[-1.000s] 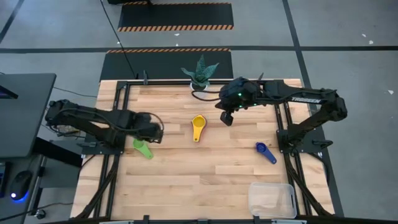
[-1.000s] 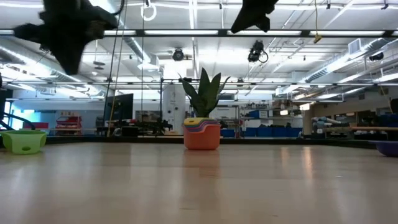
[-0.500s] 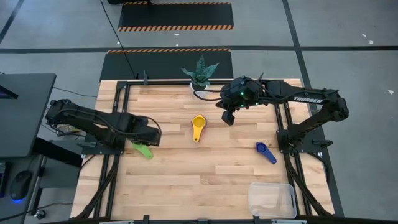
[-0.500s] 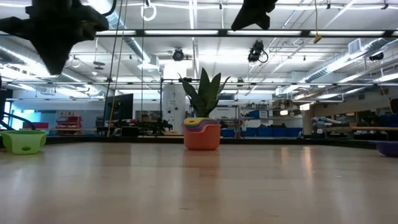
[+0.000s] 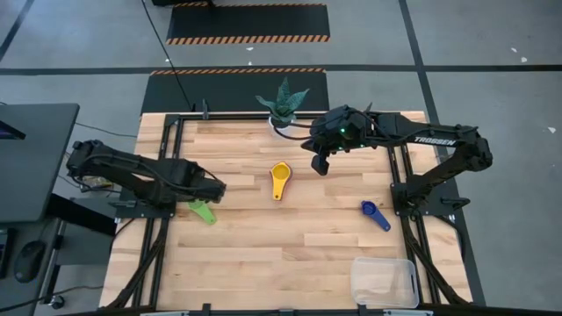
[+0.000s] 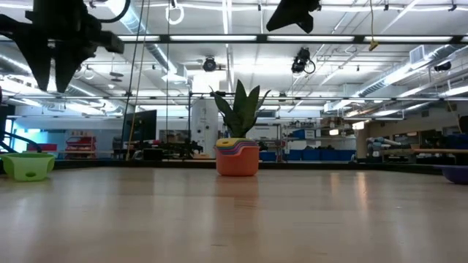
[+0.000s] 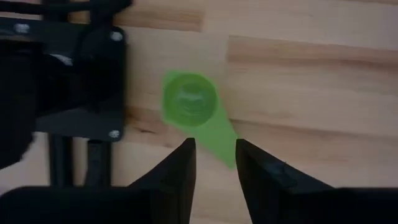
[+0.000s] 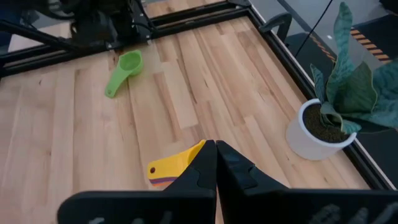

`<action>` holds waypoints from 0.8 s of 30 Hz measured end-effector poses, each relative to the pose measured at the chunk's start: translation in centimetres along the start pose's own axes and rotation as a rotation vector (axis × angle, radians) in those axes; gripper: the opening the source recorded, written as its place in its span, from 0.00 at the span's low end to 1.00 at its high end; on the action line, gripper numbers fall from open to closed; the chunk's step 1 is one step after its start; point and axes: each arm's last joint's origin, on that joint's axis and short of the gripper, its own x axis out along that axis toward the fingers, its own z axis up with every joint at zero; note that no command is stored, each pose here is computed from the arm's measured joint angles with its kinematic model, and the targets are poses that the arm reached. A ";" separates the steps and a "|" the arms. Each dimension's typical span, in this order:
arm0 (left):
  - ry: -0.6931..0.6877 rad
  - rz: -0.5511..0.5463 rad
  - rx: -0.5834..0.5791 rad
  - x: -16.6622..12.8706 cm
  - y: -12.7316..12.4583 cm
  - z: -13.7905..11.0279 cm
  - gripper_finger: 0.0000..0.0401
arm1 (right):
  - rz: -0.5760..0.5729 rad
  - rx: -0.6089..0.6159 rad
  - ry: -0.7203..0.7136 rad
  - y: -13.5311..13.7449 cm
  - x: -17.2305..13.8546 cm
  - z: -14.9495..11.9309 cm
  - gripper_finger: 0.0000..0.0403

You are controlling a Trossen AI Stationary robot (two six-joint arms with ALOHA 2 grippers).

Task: Nest measuring cups in basket
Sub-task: Stack the green measuring cup on top of the yellow measuring cup

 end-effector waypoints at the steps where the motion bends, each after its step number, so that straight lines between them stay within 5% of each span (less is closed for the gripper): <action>1: -0.005 0.007 -0.013 0.1 -0.1 -0.1 0.30 | 0.001 0.000 -0.004 0.0 0.0 0.0 0.01; 16: -0.116 0.159 -0.062 3.5 -3.1 -1.1 0.30 | 0.003 0.010 -0.020 0.0 0.0 0.2 0.01; 24: -0.083 0.107 -0.088 8.0 -2.5 -1.3 0.30 | 0.004 0.010 -0.025 0.0 0.0 0.3 0.01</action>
